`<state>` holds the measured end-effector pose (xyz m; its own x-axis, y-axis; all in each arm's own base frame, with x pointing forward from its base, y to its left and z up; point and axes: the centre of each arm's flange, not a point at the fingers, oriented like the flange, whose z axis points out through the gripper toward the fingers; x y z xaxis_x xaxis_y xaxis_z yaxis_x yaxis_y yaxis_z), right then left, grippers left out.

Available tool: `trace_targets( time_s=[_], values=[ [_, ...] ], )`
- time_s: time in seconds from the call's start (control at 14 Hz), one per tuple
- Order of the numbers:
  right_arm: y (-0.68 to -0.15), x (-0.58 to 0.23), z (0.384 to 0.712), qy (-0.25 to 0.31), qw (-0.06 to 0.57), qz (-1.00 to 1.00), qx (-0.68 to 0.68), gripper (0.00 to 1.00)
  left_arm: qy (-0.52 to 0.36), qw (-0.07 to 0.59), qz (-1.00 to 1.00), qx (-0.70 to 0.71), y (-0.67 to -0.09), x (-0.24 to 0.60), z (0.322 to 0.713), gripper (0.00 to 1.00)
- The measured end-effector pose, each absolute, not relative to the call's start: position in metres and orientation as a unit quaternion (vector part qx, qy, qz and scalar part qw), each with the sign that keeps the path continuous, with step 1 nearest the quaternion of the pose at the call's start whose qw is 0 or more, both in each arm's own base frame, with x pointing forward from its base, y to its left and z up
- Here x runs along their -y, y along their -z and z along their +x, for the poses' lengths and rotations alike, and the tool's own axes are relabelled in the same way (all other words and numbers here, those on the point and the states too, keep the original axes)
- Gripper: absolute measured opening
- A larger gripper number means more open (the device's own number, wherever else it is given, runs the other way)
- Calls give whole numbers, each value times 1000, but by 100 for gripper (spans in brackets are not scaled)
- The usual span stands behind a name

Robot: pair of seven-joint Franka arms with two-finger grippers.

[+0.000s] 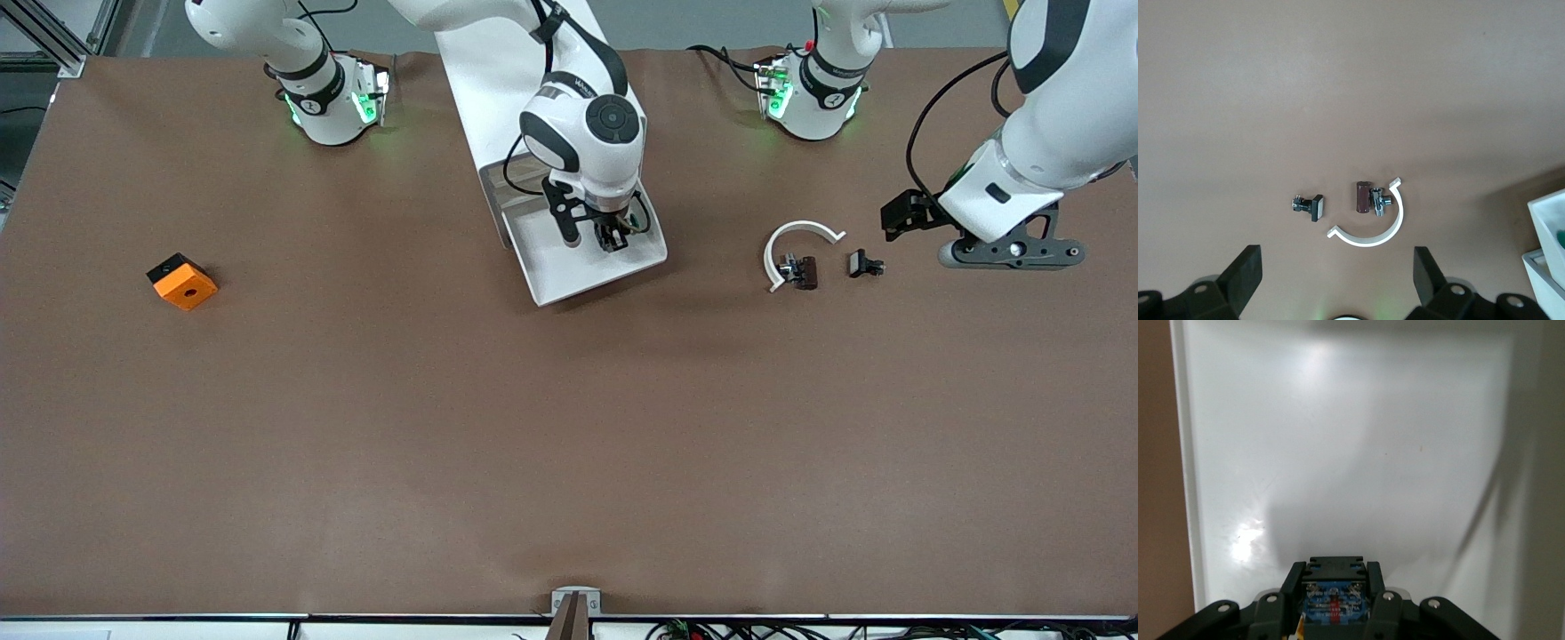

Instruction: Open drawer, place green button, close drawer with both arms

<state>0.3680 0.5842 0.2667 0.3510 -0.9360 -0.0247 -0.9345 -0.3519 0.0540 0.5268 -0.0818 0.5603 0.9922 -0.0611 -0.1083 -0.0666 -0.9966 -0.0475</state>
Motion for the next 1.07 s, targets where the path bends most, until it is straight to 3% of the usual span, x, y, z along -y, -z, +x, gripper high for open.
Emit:
trace_targets(
  time_s=[0.43,0.86,1.07],
  values=[
    [-268,-583,368,26,24,818,574,42,-43,-7,-999,1,-592,38,519,100],
    [-282,-578,383,24,40,808,587,96,-34,-7,-999,-2,-604,41,512,100],
    [-321,-568,419,27,37,809,586,100,-37,-7,-999,-2,-603,41,512,100]
  ],
)
